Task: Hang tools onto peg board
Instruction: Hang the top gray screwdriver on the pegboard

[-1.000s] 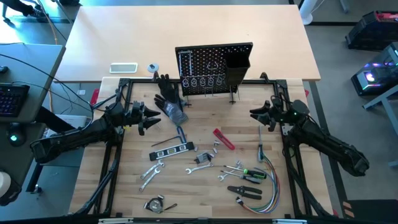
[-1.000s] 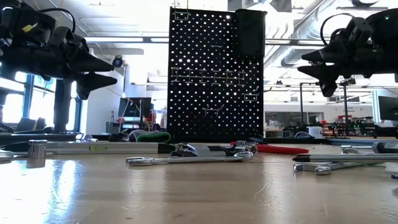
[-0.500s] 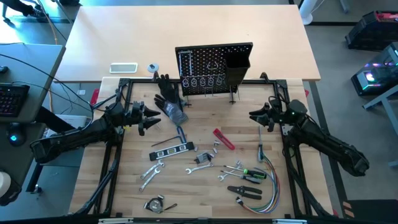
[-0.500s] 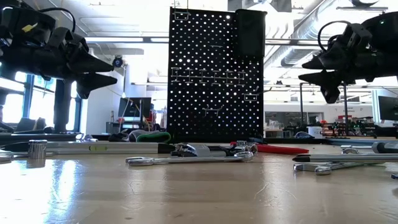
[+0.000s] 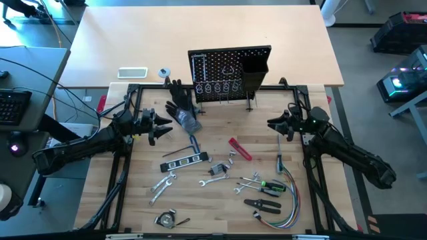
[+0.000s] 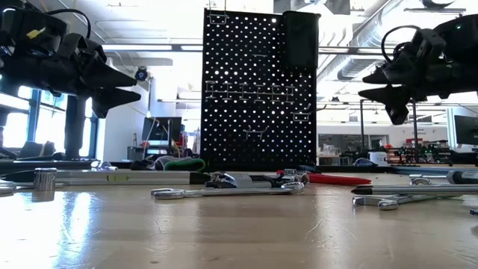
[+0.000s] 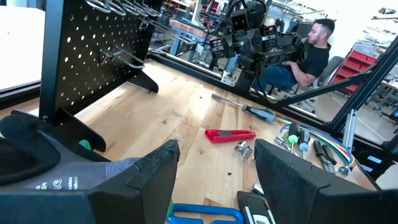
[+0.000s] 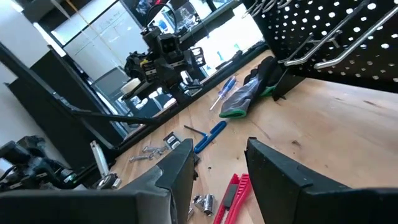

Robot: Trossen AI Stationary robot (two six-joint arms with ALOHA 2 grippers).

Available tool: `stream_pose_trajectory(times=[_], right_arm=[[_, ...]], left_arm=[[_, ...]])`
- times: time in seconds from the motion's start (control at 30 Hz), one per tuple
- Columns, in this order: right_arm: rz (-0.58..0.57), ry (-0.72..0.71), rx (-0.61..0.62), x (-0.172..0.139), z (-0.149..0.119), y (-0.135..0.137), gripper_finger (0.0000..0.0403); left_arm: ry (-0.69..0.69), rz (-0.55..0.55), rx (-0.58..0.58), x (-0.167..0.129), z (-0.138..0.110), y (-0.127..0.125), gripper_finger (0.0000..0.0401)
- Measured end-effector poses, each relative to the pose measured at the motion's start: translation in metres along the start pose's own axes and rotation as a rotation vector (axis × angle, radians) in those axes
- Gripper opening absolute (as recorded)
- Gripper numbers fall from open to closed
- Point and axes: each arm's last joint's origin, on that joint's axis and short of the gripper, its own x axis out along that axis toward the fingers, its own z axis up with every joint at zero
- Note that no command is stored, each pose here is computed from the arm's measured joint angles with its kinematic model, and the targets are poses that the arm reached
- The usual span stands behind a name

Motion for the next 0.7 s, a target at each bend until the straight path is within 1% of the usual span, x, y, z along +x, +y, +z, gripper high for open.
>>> stream_pose_trajectory(times=[0.17,0.23,0.3,0.43,0.5,0.6,0.7], right_arm=[[-0.044,-0.028,0.007,0.0,0.001,-0.001,0.0142],[-0.049,-0.066,0.024,0.0,0.004,0.0,0.0142],[-0.006,-0.135,-0.013,0.0,0.011,0.005,0.0142],[0.182,-0.278,-0.131,-0.001,0.026,0.027,0.0142],[0.252,-0.308,-0.159,0.0,0.028,0.035,0.0142],[0.305,-0.27,-0.183,0.005,0.024,0.042,0.0142],[0.302,-0.194,-0.208,0.012,0.021,0.048,0.0142]], left_arm=[[0.013,0.004,0.0,0.0,-0.001,0.0,0.0204],[0.025,0.008,0.006,0.0,-0.003,0.001,0.0204],[0.038,0.018,0.002,0.0,-0.004,0.001,0.0204],[0.059,0.068,-0.008,0.0,-0.007,0.003,0.0204],[0.07,0.09,-0.012,0.0,-0.008,0.004,0.0204],[0.085,0.1,-0.005,-0.001,-0.01,0.005,0.0204],[0.088,0.137,-0.012,-0.001,-0.011,0.006,0.0204]])
